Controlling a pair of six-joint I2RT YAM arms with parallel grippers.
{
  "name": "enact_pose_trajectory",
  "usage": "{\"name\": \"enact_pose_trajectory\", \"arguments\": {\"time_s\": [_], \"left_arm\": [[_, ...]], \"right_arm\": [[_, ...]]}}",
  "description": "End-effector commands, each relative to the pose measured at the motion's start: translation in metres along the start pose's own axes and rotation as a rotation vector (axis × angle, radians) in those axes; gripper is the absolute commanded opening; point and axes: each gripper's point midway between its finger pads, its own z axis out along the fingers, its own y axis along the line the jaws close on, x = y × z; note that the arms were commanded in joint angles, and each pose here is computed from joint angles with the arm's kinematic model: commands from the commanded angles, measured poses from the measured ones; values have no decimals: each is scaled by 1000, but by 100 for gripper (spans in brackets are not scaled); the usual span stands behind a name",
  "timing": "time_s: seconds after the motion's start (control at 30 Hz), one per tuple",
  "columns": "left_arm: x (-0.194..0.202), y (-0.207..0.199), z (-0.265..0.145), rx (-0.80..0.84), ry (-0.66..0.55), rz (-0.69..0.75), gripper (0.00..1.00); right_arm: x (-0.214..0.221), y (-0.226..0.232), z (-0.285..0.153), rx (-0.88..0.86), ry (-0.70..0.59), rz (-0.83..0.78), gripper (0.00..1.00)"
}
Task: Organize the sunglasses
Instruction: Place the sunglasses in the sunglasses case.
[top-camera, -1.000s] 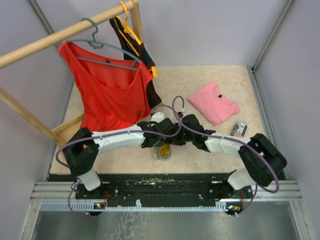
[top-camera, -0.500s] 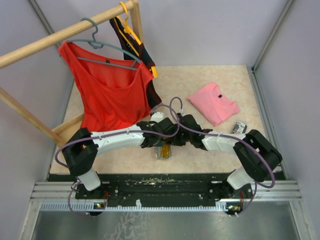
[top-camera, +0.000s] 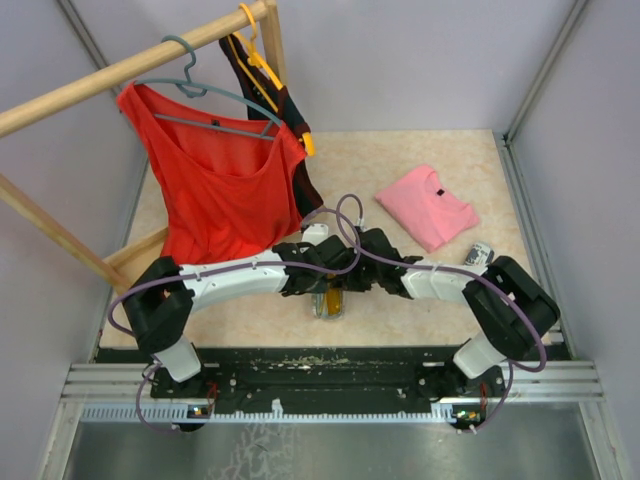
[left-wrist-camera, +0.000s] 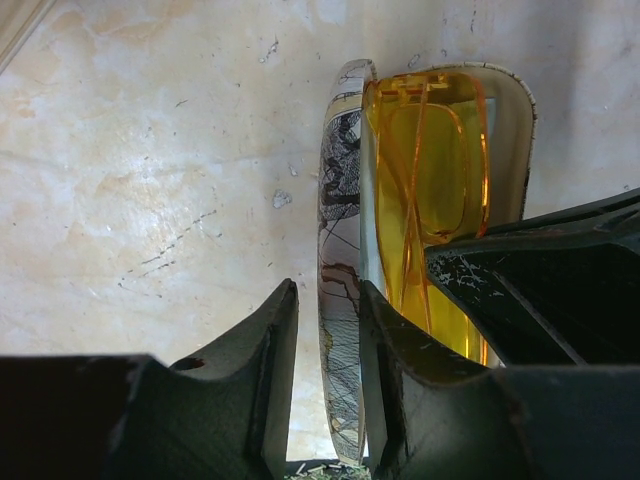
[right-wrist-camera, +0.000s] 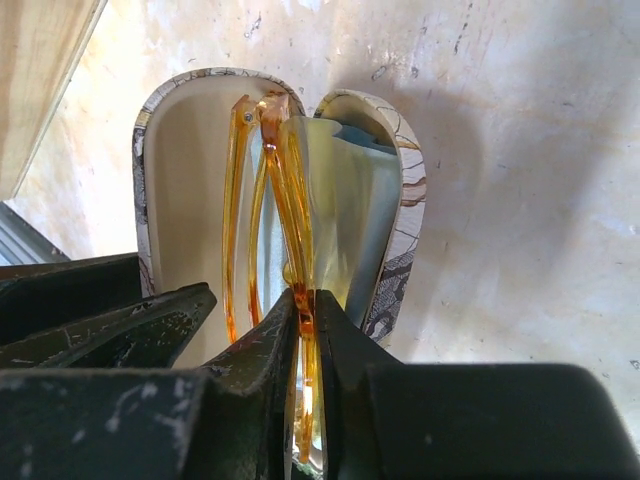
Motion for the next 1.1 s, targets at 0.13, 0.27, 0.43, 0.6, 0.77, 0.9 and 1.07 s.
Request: {"name": "enact_pose_trajectory", "arguments": {"time_s": [0.13,0.27,0.43,0.6,0.77,0.9,1.07], "left_arm": [[-4,-4,-8,27,-10,-17,37],[-2,-2,-8,25,-9,-17,37],[-1,-2,-7,26,-5,-18,36],[-2,-3,-8,28,-7,-17,36],[-2,-4,-8,32,-5,-17,36],[-1,-4,-8,35,-3,-17,36],[-1,-4,-9,42,-4,-18,36]], "right_arm": [[-23,16,-7,-1,-75,-51,16],[-25,16,-10,6,-81,-56,22],[-28,15,-16,23,-101,-61,26],[-33,13,-25,49,-121,-78,26],[-35,11,-30,69,-129,-91,26],[-34,6,-34,95,-136,-99,26],[-34,-2,-39,127,-151,-111,25]]}}
